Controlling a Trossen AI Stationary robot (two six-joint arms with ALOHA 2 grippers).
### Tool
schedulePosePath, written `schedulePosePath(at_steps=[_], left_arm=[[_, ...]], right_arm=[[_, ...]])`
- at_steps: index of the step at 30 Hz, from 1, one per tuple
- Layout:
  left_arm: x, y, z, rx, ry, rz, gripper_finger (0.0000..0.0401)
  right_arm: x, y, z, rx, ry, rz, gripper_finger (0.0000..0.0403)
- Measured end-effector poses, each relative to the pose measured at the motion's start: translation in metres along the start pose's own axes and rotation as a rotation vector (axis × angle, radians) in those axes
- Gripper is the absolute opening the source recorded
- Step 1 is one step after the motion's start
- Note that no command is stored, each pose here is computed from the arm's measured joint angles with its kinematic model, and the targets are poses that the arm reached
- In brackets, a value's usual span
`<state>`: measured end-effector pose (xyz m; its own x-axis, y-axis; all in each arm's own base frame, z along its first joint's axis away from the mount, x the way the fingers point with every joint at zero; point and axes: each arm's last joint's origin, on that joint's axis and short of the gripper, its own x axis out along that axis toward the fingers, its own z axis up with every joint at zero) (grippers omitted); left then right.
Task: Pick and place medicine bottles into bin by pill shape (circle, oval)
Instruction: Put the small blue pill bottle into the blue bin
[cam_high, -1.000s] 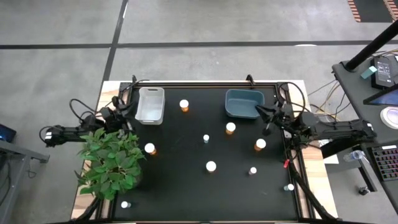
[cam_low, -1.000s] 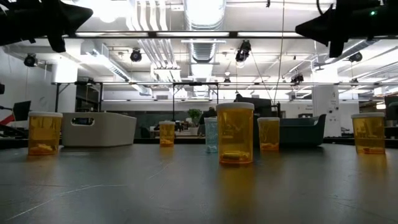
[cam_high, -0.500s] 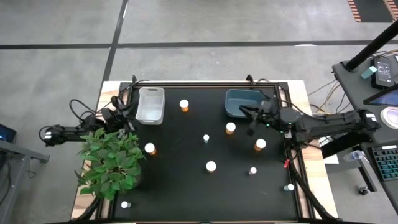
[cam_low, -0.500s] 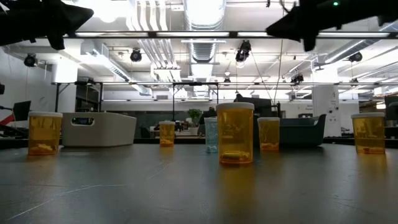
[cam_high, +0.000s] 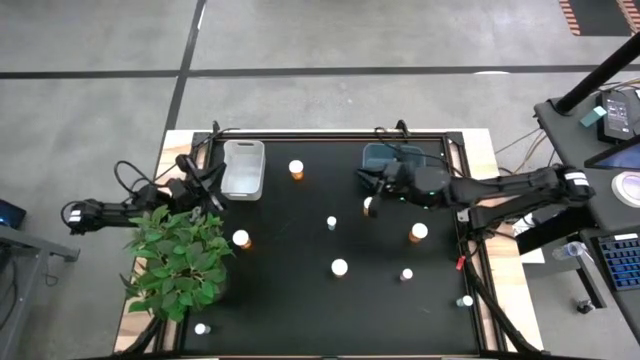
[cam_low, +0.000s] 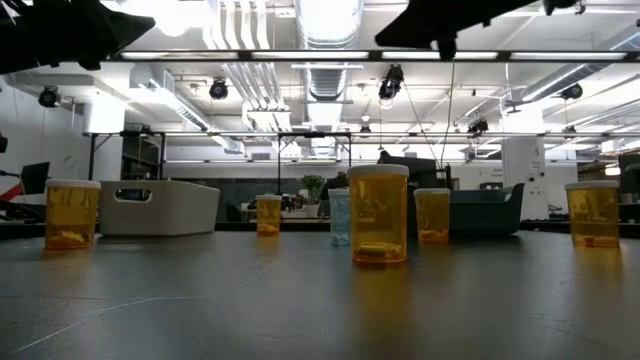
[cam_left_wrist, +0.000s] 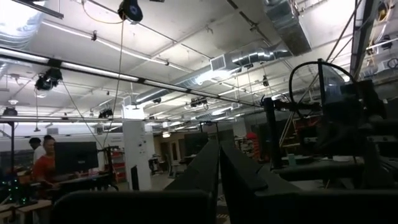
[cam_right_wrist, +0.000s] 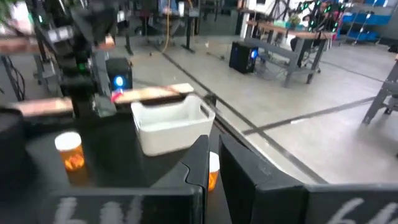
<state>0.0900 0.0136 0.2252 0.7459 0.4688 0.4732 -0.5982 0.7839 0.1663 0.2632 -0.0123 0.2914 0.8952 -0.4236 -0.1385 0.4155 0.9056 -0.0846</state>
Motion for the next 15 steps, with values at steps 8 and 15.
schedulePosePath(at_steps=[8, 15], left_arm=[[0.0, 0.001, 0.002, -0.009, -0.017, 0.008, 0.0], [0.0, 0.001, 0.003, -0.004, -0.026, 0.014, 0.0]], right_arm=[[0.024, 0.011, 0.007, -0.034, 0.15, 0.01, 0.0028], [0.038, 0.024, 0.007, -0.099, 0.415, 0.175, 0.0028]])
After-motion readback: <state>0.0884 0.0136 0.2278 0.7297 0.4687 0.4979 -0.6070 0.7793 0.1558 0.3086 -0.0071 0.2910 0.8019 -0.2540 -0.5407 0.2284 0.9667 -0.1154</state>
